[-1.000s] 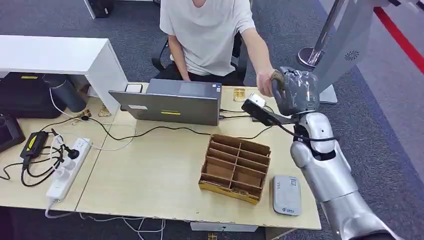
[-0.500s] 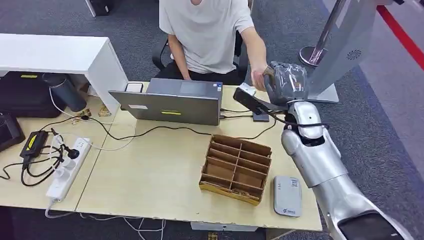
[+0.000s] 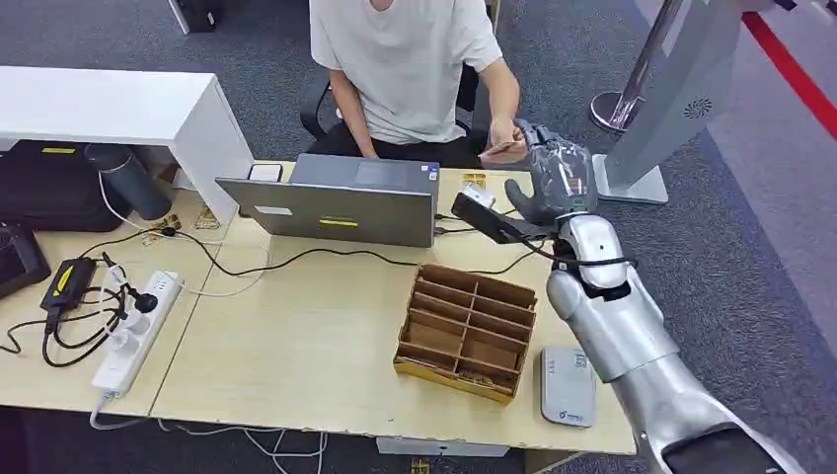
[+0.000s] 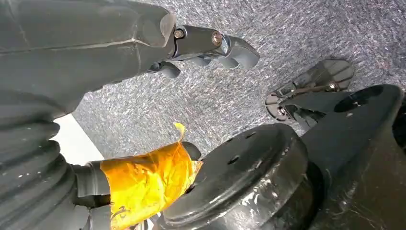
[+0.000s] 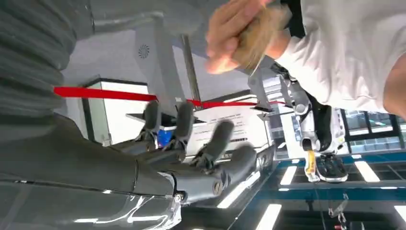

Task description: Pass the card to the sensor for recognition and then transmit it.

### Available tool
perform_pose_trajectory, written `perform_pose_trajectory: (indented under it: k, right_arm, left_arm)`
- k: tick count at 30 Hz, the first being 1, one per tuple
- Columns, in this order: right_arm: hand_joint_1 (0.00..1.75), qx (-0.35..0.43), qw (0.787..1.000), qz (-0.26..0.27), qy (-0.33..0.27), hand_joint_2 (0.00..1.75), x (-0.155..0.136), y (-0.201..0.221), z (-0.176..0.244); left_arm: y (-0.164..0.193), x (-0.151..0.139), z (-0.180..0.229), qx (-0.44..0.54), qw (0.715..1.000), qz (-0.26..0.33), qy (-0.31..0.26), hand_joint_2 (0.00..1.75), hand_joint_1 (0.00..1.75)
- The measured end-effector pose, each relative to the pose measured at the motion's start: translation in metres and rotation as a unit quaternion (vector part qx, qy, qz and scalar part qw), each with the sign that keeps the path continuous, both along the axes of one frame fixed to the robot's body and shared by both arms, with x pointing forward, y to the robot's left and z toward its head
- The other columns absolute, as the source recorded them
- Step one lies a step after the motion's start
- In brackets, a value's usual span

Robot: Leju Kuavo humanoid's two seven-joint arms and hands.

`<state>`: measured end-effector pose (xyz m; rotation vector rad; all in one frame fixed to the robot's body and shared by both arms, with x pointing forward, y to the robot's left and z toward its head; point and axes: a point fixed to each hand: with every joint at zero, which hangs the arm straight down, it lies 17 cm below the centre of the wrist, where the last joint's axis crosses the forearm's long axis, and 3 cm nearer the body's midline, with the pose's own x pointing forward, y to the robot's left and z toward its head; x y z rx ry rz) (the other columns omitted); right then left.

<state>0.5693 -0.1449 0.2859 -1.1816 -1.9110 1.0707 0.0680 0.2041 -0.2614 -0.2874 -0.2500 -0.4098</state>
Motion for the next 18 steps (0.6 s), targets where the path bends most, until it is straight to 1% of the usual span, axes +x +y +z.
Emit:
perform_pose_trajectory:
  k: [2, 4, 7, 8, 14, 16, 17, 18]
  right_arm:
    - [0.00, 0.013, 1.000, 0.011, -0.005, 1.75, -0.012, -0.003, -0.007]
    - [0.00, 0.031, 0.999, 0.023, -0.016, 1.75, -0.035, -0.012, -0.017]
    - [0.00, 0.042, 0.999, 0.031, -0.013, 1.75, -0.065, -0.026, -0.037]
    - [0.00, 0.043, 0.998, 0.032, -0.013, 1.75, -0.069, -0.028, -0.039]
    - [0.00, 0.043, 0.998, 0.032, -0.014, 1.75, -0.071, -0.030, -0.039]
    - [0.00, 0.040, 0.998, 0.039, -0.024, 1.75, -0.107, -0.048, -0.050]
    - [0.00, 0.052, 0.997, 0.051, -0.034, 1.75, -0.133, -0.056, -0.048]
    - [0.00, 0.060, 0.996, 0.057, -0.036, 1.75, -0.149, -0.061, -0.048]
  left_arm:
    - [0.000, -0.002, 0.000, -0.002, 1.000, 0.006, 0.000, 1.75, 0.00]
    - [0.001, -0.009, -0.001, 0.001, 1.000, 0.012, 0.001, 1.75, 0.00]
    - [0.002, -0.019, -0.003, 0.002, 1.000, 0.017, 0.005, 1.75, 0.00]
    - [0.002, -0.020, -0.003, 0.002, 1.000, 0.017, 0.006, 1.75, 0.00]
    - [0.002, -0.020, -0.003, 0.002, 1.000, 0.017, 0.006, 1.75, 0.00]
    - [0.002, -0.024, -0.003, 0.000, 1.000, 0.022, 0.007, 1.75, 0.00]
    - [0.002, -0.024, -0.003, -0.001, 1.000, 0.029, 0.006, 1.75, 0.00]
    - [0.003, -0.026, -0.003, 0.000, 0.999, 0.035, 0.008, 1.75, 0.00]
